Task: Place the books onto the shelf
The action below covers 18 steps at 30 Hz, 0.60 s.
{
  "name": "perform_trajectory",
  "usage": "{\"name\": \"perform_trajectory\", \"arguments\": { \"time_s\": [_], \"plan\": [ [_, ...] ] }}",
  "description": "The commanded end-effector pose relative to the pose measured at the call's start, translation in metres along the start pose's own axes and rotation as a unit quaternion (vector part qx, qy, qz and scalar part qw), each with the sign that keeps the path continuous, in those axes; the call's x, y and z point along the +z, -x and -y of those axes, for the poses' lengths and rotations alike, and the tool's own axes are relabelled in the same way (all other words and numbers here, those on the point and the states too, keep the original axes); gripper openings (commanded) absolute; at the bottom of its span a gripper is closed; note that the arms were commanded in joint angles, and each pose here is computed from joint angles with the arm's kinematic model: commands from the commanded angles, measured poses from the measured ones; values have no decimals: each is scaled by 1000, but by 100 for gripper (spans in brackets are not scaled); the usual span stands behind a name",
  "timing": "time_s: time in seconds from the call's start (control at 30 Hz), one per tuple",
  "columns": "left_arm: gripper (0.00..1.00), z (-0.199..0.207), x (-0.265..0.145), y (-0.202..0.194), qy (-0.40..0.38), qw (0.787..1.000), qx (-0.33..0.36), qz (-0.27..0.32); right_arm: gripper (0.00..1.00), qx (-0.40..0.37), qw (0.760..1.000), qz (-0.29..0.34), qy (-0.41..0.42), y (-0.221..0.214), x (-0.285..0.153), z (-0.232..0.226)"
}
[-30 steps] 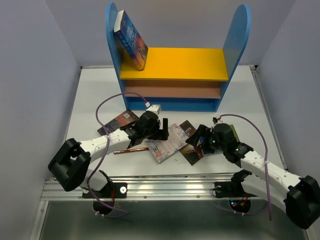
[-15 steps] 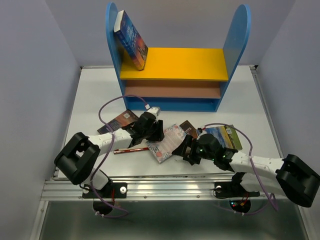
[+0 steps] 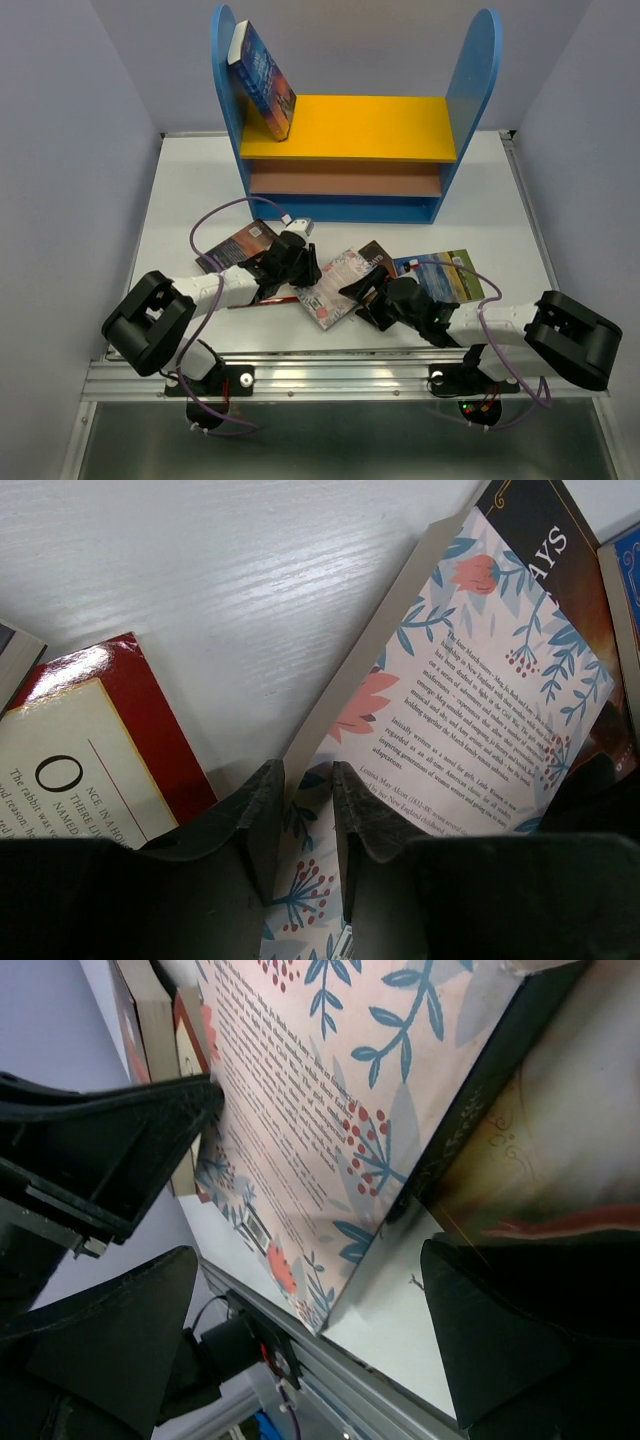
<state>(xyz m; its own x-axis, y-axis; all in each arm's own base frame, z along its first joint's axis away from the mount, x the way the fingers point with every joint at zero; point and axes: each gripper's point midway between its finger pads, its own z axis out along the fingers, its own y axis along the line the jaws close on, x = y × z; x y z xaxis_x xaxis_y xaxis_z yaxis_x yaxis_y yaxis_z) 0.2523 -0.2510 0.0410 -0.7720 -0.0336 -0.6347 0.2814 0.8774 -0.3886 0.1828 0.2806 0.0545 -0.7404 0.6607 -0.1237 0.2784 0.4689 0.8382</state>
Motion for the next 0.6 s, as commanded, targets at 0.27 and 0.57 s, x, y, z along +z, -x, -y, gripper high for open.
{"name": "perform_trajectory", "arguments": {
  "time_s": [0.27, 0.57],
  "plan": [
    [34, -20, -15, -52, 22, 997, -16, -73, 94, -9, 995, 83, 61, 21, 10, -15],
    [34, -15, -14, -50, 9, 997, -18, -69, 58, -55, 979, 116, 161, 33, -11, -61]
  ]
}}
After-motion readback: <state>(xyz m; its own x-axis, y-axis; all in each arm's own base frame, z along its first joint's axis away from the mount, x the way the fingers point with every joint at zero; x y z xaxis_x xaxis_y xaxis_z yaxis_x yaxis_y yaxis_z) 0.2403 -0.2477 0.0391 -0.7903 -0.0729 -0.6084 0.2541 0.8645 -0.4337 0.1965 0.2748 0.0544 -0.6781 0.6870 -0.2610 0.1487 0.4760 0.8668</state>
